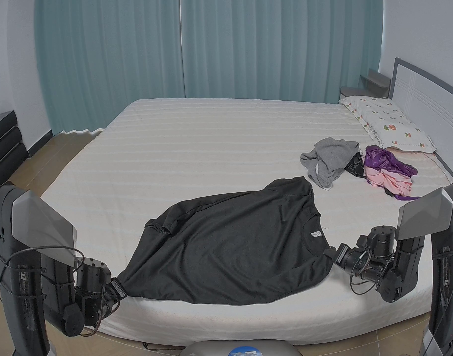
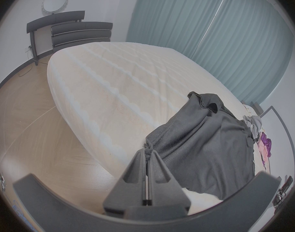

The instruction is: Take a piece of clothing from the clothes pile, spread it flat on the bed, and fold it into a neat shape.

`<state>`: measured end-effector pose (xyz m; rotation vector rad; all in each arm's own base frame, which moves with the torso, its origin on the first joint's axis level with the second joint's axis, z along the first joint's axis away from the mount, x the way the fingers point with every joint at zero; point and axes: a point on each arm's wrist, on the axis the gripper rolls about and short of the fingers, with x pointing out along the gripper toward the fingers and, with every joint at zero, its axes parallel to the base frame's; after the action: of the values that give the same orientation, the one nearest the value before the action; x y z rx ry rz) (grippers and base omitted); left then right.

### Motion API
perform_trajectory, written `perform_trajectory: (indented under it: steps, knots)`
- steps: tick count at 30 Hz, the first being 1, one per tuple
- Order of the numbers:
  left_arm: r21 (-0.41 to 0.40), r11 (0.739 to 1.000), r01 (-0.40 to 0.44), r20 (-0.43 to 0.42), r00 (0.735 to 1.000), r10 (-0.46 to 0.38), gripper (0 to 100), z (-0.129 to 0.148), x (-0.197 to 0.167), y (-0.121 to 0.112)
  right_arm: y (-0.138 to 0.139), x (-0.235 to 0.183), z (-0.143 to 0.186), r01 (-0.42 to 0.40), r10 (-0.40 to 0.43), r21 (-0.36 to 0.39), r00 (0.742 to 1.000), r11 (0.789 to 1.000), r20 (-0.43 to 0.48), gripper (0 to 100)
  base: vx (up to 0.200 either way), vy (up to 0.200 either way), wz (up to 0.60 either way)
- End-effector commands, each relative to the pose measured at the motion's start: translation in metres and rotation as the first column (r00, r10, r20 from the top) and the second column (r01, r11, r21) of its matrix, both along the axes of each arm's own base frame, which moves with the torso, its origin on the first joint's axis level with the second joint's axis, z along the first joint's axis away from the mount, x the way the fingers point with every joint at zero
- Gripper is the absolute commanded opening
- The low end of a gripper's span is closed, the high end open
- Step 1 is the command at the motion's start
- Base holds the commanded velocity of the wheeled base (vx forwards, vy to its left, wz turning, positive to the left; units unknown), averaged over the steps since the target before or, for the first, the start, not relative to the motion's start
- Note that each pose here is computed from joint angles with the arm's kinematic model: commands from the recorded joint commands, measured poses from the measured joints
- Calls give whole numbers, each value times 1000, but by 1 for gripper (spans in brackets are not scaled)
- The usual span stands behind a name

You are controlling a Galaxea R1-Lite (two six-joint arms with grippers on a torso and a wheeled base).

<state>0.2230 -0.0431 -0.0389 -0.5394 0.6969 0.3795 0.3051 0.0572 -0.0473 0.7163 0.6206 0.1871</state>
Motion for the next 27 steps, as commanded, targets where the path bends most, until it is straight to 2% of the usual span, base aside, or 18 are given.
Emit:
perform_trajectory:
  steps: [1, 8, 11, 16, 21, 27]
  knots:
    - [-7, 1000, -14, 17, 1000, 14, 0, 0, 3, 2, 2, 35, 21, 18, -20, 18, 993, 1000, 120, 0, 0, 0, 0]
    - [-23, 999, -38, 7, 999, 38, 0, -7, 5, 1, 14, 87, 40, 35, -39, 23, 984, 999, 173, 0, 0, 0, 0]
    - [-19, 999, -41, -3, 999, 41, 0, -11, 6, 1, 20, 107, 40, 55, -57, 14, 983, 998, 177, 0, 0, 0, 0]
    - [-29, 999, -38, 34, 999, 39, 0, -13, 7, 1, 29, 132, 35, 71, -71, 8, 981, 997, 181, 0, 0, 0, 0]
    - [-29, 999, -38, 45, 998, 39, 0, -14, 7, 1, 28, 124, 29, 72, -71, -3, 987, 997, 144, 0, 0, 0, 0]
    - [-38, 999, -39, 82, 996, 42, 0, -3, 7, 1, -1, 89, 45, 101, -100, -6, 992, 995, 81, 0, 0, 0, 0]
